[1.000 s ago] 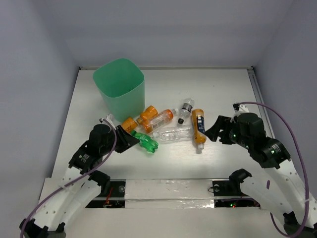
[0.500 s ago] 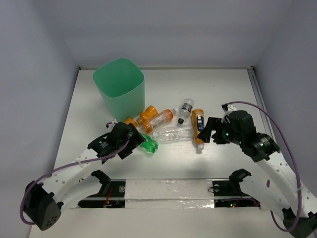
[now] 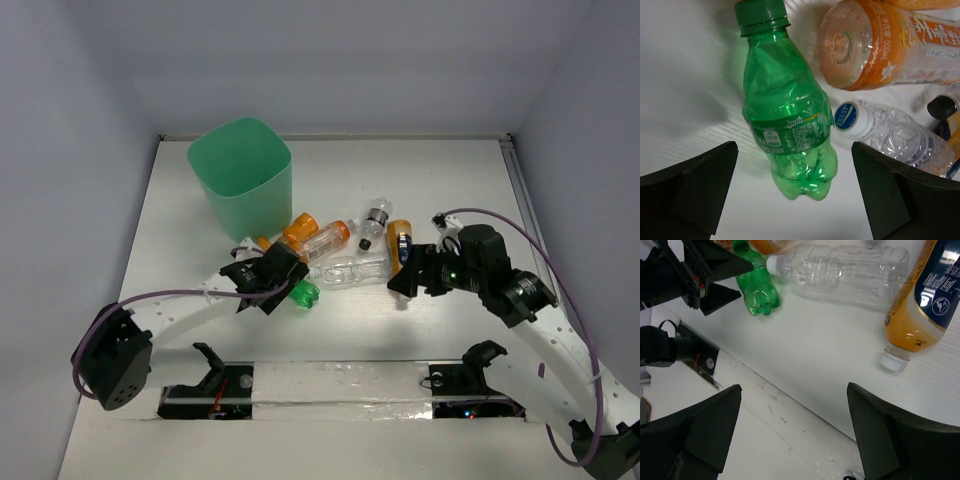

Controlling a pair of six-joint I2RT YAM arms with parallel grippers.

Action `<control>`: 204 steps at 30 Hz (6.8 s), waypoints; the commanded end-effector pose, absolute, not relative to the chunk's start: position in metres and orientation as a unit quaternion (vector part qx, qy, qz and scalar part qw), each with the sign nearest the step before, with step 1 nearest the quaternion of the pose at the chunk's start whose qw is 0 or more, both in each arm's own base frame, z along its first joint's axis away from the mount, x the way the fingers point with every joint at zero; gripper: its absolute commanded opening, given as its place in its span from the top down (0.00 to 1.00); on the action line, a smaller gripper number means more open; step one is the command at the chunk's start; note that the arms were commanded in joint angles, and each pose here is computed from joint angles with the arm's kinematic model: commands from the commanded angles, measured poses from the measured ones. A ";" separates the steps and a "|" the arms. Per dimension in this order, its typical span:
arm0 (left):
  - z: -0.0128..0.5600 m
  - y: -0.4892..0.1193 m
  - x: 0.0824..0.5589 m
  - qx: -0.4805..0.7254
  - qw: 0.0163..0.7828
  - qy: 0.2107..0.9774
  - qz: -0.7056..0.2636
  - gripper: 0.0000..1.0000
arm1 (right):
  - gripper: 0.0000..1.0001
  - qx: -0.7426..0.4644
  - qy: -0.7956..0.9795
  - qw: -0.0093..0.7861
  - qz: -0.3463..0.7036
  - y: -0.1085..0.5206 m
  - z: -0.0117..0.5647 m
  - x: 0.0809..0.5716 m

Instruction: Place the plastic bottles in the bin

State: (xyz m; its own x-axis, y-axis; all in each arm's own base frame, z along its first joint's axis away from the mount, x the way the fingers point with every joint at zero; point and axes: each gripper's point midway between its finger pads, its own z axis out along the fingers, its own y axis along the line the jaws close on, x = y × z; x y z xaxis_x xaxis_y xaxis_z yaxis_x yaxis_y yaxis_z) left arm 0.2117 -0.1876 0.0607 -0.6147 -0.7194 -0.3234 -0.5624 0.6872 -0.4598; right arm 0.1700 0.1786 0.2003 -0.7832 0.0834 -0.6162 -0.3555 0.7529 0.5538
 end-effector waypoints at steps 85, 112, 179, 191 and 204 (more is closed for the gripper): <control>0.296 -0.071 0.266 -0.244 0.512 0.795 -0.214 0.40 | 0.44 0.040 0.784 0.535 0.312 0.192 0.392 0.355; 0.112 -0.088 0.210 -0.353 0.340 0.836 -0.248 0.04 | 0.05 0.013 0.713 0.555 0.428 0.447 0.437 0.438; 0.108 -0.096 0.236 -0.609 0.334 0.671 -0.259 0.01 | 0.30 -0.136 0.773 0.490 0.380 0.222 0.298 0.199; 0.099 -0.078 0.265 -0.656 0.339 0.596 -0.314 0.01 | 0.30 -0.146 0.786 0.459 0.387 0.228 0.278 0.193; 0.081 -0.090 0.284 -0.657 0.312 0.612 -0.310 0.02 | 0.30 -0.148 0.797 0.447 0.378 0.232 0.271 0.198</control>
State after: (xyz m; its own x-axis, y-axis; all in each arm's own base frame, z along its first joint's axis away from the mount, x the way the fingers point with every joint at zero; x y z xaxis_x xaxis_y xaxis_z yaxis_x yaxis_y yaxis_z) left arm 0.2688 -0.0879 0.0641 0.0292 -0.9994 -0.0205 -0.6605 -0.0039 -0.7508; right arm 0.1970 0.2317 0.2637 -0.5741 0.1016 -0.8124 -0.5568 0.6790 0.4784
